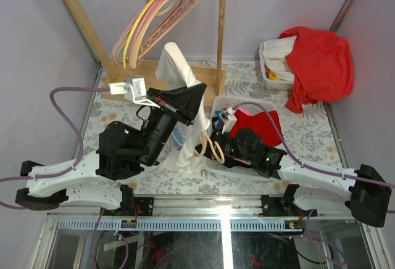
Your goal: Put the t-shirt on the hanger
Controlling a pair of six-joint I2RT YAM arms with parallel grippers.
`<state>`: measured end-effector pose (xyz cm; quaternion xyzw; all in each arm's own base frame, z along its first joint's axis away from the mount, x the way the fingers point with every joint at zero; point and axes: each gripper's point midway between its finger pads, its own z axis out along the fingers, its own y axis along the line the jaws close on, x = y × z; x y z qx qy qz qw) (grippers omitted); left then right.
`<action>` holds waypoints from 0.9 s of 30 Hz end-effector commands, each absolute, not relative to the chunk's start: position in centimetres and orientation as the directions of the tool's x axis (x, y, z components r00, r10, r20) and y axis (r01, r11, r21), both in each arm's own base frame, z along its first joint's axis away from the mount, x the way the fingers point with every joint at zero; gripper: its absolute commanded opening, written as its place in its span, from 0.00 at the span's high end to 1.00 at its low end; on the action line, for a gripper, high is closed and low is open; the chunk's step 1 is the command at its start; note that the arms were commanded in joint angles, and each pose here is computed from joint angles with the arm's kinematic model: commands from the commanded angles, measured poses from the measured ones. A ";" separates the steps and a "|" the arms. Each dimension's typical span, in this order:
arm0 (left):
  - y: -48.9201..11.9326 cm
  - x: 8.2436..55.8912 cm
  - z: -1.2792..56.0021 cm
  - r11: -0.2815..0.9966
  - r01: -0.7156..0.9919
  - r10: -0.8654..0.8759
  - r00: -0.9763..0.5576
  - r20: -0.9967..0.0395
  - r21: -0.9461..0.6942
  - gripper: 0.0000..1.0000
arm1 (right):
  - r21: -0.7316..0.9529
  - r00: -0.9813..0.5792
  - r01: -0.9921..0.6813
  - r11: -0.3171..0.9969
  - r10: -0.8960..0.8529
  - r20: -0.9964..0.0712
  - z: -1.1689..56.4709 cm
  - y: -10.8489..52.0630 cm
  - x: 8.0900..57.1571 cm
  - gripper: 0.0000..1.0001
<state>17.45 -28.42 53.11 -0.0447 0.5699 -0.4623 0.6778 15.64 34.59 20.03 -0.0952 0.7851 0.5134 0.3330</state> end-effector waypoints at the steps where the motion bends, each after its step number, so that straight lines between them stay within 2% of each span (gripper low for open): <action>1: -22.8 16.1 60.6 0.328 0.656 -0.899 -0.004 -0.437 -0.680 1.00 | 0.740 -0.797 -0.461 0.490 0.139 -0.588 16.7 33.9 14.2 1.00; 9: -22.1 15.2 60.4 0.179 0.709 -0.961 -0.024 -0.277 -0.682 1.00 | 0.752 -0.805 -0.463 0.469 0.132 -0.578 15.6 35.3 13.6 1.00; 14: -22.4 15.0 60.6 0.116 0.721 -0.974 -0.052 -0.220 -0.683 1.00 | 0.747 -0.804 -0.463 0.478 0.127 -0.580 14.6 36.1 13.7 1.00; 21: -22.9 14.8 60.2 0.051 0.734 -0.986 -0.070 -0.151 -0.677 1.00 | 0.751 -0.818 -0.456 0.477 0.106 -0.565 12.7 37.9 13.4 1.00; 27: -22.9 14.9 60.4 0.071 0.746 -0.988 -0.039 -0.150 -0.663 1.00 | 0.773 -0.844 -0.444 0.454 0.078 -0.530 11.1 38.4 10.8 1.00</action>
